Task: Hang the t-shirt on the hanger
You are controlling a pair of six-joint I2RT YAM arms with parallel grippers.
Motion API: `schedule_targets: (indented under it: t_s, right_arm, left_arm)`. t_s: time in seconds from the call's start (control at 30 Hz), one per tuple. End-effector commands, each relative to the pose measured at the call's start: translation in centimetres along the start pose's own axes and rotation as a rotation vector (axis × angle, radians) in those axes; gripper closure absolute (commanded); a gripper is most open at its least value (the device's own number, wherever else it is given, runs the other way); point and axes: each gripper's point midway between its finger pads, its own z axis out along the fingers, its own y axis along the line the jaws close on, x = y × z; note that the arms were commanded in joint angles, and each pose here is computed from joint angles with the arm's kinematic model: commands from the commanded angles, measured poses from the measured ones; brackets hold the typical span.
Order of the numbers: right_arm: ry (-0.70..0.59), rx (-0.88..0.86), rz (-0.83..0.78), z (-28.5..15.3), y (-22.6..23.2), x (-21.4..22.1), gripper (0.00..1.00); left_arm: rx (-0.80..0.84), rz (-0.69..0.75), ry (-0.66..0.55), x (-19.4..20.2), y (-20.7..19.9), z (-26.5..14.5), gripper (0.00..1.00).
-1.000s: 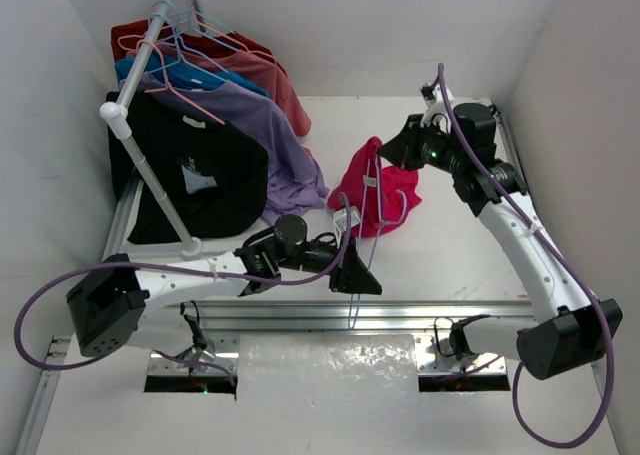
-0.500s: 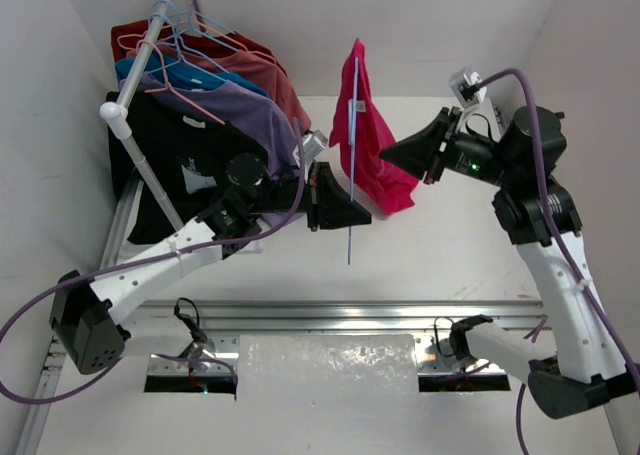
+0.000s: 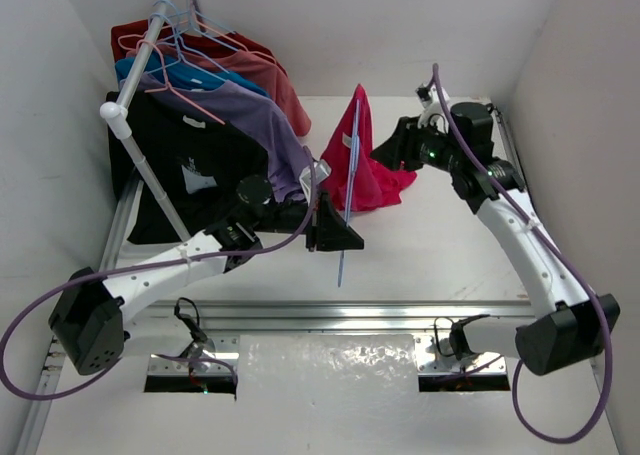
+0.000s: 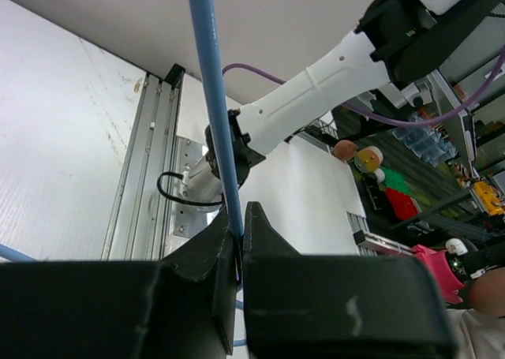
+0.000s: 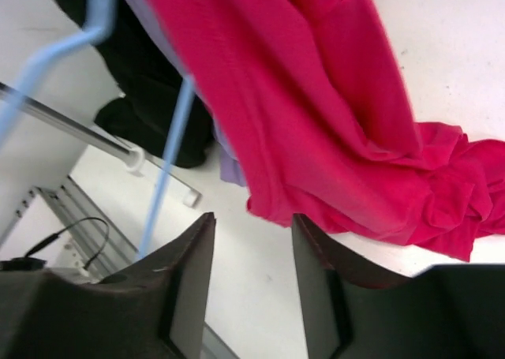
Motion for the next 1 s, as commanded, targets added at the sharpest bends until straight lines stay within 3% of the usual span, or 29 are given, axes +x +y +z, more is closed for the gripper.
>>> schedule_targets:
  t_s: [0.0,0.1,0.3,0.43,0.67,0.9,0.97]
  right_arm:
    - [-0.101,-0.032,-0.103,0.5,1.4,-3.1,0.54]
    - [-0.091,0.008,-0.135,1.7,1.1,-3.3,0.48]
    - [-0.124,0.022,-0.137,2.1,0.8,-4.0,0.47]
    - [-0.189,0.062,-0.16,1.8,0.4,-5.7,0.52]
    - [-0.18,0.066,-0.167,2.8,0.0,-6.0,0.57]
    - [-0.204,0.079,-0.181,2.8,-0.3,-6.0,1.0]
    - [-0.205,0.082,-0.176,2.3,-0.2,-5.8,1.0]
  left_arm:
    - [0.074,0.175,-0.083,-2.3,-3.4,-0.3,1.0]
    - [0.076,0.155,-0.082,-1.6,-3.4,-0.2,1.0]
    - [0.088,0.134,-0.072,-0.9,-3.6,0.9,1.0]
    - [0.111,0.127,-0.056,-0.4,-4.2,1.6,1.0]
    - [0.133,0.131,-0.055,-0.2,-5.3,2.2,1.0]
    - [0.134,0.131,-0.061,-0.5,-5.5,2.3,1.0]
    - [0.089,0.129,-0.072,-0.8,-4.7,2.4,1.0]
